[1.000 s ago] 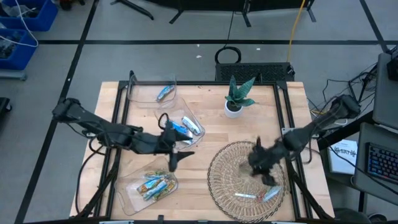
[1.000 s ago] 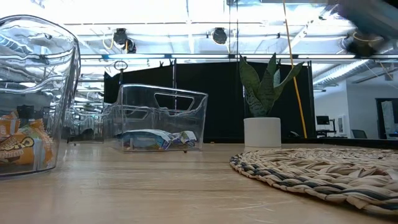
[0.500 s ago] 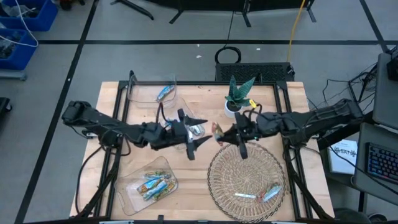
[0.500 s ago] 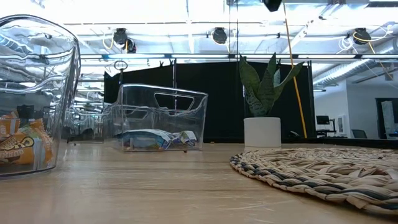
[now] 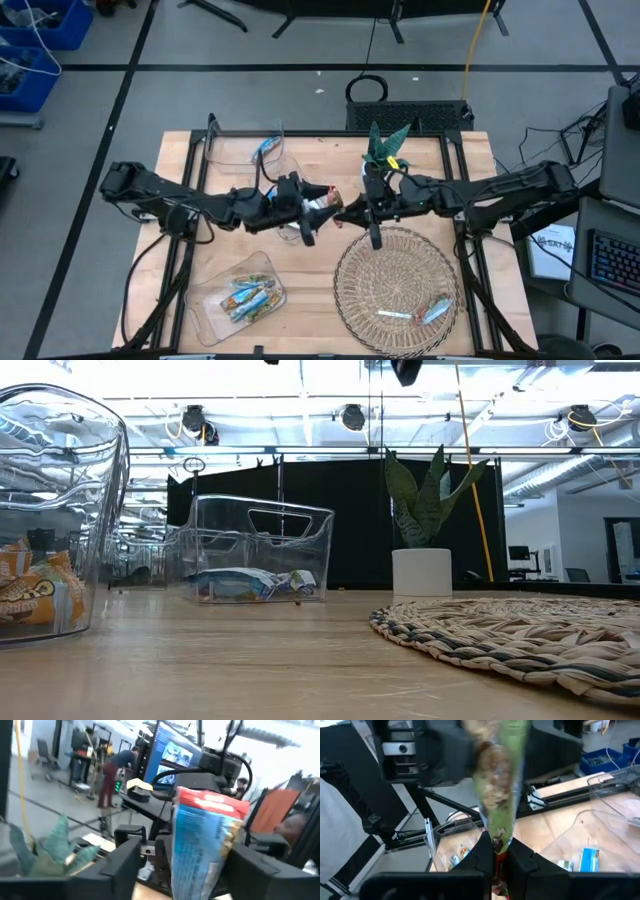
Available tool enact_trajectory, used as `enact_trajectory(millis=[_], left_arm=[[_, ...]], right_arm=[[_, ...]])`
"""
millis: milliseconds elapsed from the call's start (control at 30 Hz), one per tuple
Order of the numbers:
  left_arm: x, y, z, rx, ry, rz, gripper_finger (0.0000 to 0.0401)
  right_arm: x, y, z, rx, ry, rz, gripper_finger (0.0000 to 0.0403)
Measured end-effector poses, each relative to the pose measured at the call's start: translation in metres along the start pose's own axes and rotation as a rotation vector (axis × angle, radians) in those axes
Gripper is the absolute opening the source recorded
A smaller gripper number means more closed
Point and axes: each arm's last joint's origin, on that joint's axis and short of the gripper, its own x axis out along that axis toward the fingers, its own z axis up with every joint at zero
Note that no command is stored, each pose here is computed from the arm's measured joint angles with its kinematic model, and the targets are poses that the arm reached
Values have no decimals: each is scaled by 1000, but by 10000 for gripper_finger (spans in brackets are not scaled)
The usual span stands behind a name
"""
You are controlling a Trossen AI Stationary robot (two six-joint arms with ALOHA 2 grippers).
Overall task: Pick and place Granola Bars by type
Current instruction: Put the red granola bar into the top transparent bin
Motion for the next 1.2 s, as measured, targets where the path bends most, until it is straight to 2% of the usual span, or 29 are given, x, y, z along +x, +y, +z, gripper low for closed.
enact_trajectory(millis=[67, 200, 267, 367, 467, 533, 600, 700, 800, 933, 1033, 1200], left_arm=[[1, 3, 0, -69, 10, -18, 204], [3, 5, -1, -138, 33, -29, 60], [3, 6, 0, -144, 21, -12, 26], [-1, 7, 9, -122, -28, 34, 27], [-8, 13, 27, -63, -54, 45, 19], [-16, 20, 43, -20, -59, 65, 19], [-28, 32, 57, 47, -14, 132, 18], [-54, 63, 70, 178, 155, 321, 18], [-83, 102, 78, 315, 341, 539, 17], [-112, 157, 85, 384, 574, 792, 16], [-122, 195, 82, 366, 745, 897, 16], [-121, 247, 71, 318, 942, 966, 16]], right_arm=[[1, -1, 1, 2, -10, -2, 26], [1, -5, 5, 6, -39, -7, 51], [0, -6, 6, -5, -45, -10, 61], [-3, -6, 9, -18, -47, 19, 77], [-13, -5, 15, -84, -49, 64, 103], [-22, -2, 20, -120, -50, 105, 124], [-32, 1, 24, -125, -52, 157, 143], [-48, 7, 30, -110, -43, 266, 163], [-58, 15, 27, -24, 39, 377, 172], [-63, 28, 15, 46, 138, 461, 169], [-63, 35, 0, 53, 191, 471, 165], [-62, 39, -23, 103, 268, 471, 163]])
